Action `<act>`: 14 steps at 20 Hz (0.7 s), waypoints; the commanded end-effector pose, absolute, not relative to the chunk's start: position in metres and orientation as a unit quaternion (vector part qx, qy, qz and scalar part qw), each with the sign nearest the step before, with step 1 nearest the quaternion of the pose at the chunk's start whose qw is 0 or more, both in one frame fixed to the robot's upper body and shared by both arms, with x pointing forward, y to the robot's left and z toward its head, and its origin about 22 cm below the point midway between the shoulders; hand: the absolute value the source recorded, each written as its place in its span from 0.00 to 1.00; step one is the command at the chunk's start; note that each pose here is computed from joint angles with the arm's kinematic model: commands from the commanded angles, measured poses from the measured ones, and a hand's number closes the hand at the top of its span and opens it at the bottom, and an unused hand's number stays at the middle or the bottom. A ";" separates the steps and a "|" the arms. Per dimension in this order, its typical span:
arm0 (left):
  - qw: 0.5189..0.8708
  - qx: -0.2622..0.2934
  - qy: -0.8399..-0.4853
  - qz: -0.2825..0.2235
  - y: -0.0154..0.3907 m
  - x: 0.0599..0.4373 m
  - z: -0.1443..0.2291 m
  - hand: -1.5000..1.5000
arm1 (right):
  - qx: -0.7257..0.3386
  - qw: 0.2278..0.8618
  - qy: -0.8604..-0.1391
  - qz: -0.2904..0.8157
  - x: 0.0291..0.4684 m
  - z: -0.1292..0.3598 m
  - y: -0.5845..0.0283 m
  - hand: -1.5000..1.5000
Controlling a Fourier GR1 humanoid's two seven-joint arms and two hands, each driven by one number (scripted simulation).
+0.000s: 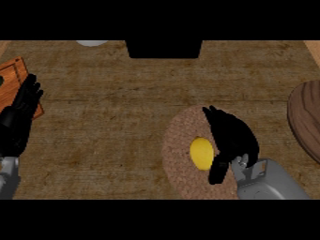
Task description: Pick the lemon from the placemat and place it in the bowl
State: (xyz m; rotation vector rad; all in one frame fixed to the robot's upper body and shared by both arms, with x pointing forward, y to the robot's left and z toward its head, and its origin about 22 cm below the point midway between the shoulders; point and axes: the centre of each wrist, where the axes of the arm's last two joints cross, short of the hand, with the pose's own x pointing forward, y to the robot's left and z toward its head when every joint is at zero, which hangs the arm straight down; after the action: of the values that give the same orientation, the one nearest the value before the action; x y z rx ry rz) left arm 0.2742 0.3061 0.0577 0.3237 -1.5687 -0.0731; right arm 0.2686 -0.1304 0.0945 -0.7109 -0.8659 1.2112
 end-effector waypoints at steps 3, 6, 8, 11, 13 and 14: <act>0.700 0.141 -0.700 -0.029 0.296 0.261 0.057 0.50 | -0.325 0.700 -0.336 0.540 0.267 0.062 -0.127 0.00; 0.692 0.149 -0.706 -0.031 0.303 0.275 0.063 0.50 | -0.317 0.706 -0.328 0.542 0.271 0.076 -0.103 0.00; 0.694 0.147 -0.704 -0.037 0.322 0.256 0.054 0.50 | -0.325 0.708 -0.334 0.531 0.268 0.061 -0.118 0.00; 0.691 0.148 -0.707 -0.032 0.318 0.277 0.061 0.50 | -0.325 0.709 -0.336 0.528 0.264 0.054 -0.110 0.00; 0.692 0.152 -0.705 -0.036 0.315 0.287 0.064 0.50 | -0.323 0.706 -0.343 0.528 0.270 0.048 -0.116 0.00; 0.692 0.147 -0.706 -0.031 0.304 0.271 0.068 0.50 | -0.330 0.705 -0.346 0.524 0.262 0.052 -0.114 0.00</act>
State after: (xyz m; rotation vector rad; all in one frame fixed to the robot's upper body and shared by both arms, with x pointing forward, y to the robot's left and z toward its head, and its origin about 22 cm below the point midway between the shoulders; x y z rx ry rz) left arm 0.2749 0.3057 0.0626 0.3292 -1.5727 -0.0720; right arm 0.2659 -0.1191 0.0546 -0.6996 -0.7898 1.1864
